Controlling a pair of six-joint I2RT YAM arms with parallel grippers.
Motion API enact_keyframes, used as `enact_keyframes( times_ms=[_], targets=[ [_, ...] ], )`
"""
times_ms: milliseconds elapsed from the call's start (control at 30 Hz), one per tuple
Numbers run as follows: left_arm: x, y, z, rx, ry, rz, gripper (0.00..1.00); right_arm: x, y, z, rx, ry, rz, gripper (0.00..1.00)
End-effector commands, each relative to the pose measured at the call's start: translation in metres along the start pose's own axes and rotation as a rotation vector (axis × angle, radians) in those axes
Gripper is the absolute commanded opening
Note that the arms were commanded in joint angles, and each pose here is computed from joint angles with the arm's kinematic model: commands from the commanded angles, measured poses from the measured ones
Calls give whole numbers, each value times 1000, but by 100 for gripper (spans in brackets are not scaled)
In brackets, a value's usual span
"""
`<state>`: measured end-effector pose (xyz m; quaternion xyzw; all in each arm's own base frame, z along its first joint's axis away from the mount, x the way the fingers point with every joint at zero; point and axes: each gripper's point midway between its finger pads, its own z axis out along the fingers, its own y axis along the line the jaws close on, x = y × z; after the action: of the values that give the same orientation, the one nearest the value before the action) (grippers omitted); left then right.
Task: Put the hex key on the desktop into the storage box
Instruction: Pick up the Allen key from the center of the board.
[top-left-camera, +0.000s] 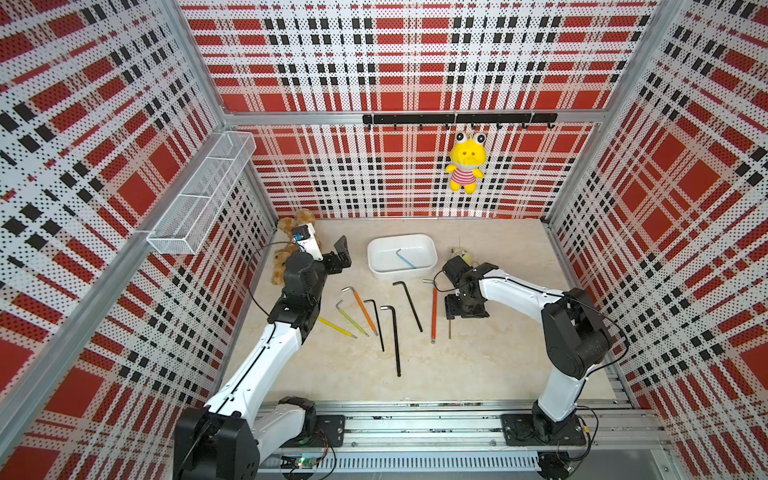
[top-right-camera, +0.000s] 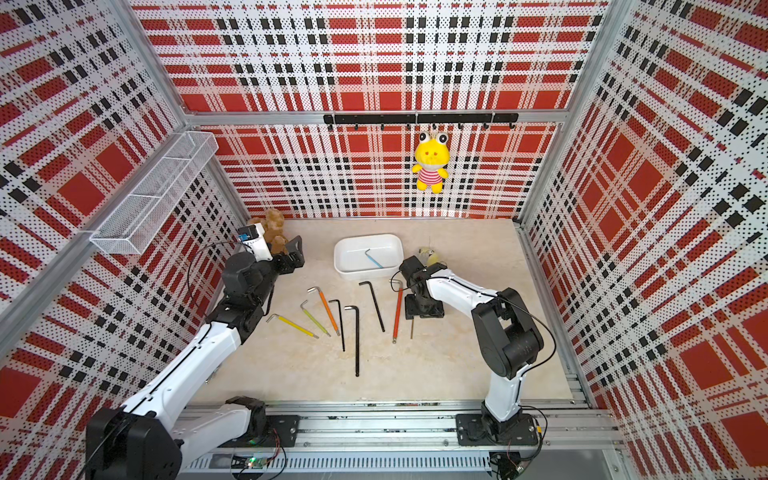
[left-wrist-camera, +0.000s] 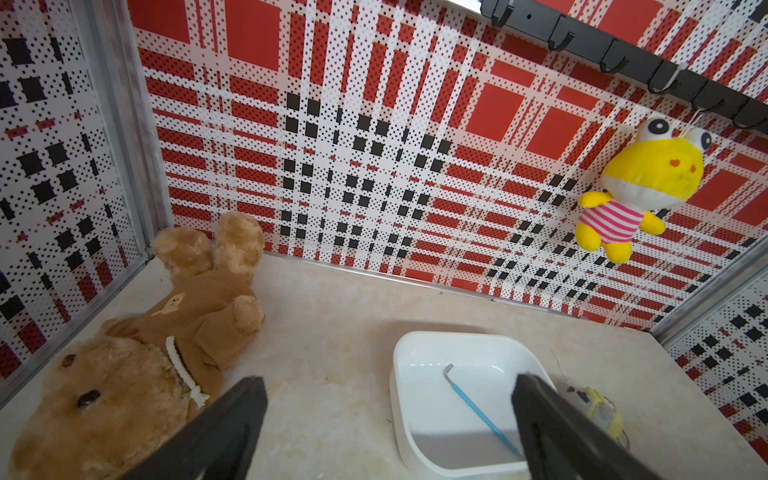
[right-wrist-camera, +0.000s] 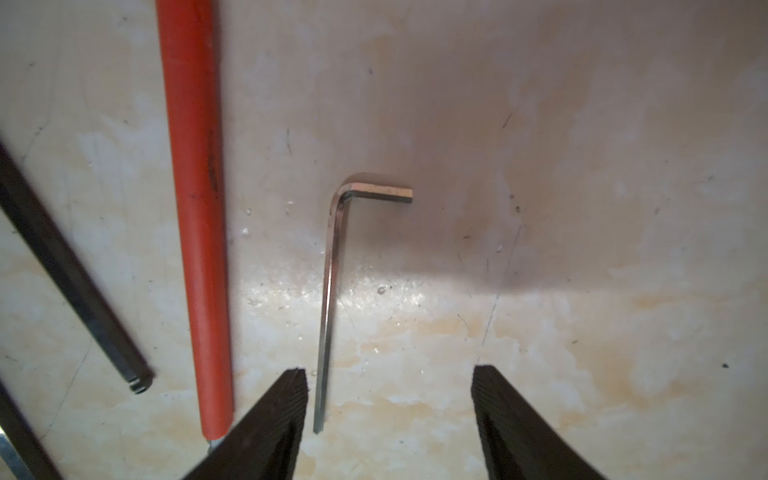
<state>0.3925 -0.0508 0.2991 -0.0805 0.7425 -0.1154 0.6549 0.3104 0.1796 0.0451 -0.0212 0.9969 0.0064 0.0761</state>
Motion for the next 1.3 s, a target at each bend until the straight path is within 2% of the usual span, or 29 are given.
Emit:
enact_keyframes(
  times_ms=[0,567,900,1067,1100,1267],
  targets=[
    [-3,-4,-1,17,-12,2,99,0,5,11,9,21,10,71],
    [-3,-3,1,14,-8,10,99,0,25,32,24,56,-35,71],
    [-5,-3,1,16,-11,9,99,17,21,42,47,97,-53,71],
    [-8,-1,-1,12,-18,8,99,37,21,51,71,139,-84,71],
    [-9,-1,-2,11,-20,9,99,29,27,54,60,93,20,0],
    [-11,0,-4,7,-26,6,99,31,30,55,51,76,26,0]
  ],
)
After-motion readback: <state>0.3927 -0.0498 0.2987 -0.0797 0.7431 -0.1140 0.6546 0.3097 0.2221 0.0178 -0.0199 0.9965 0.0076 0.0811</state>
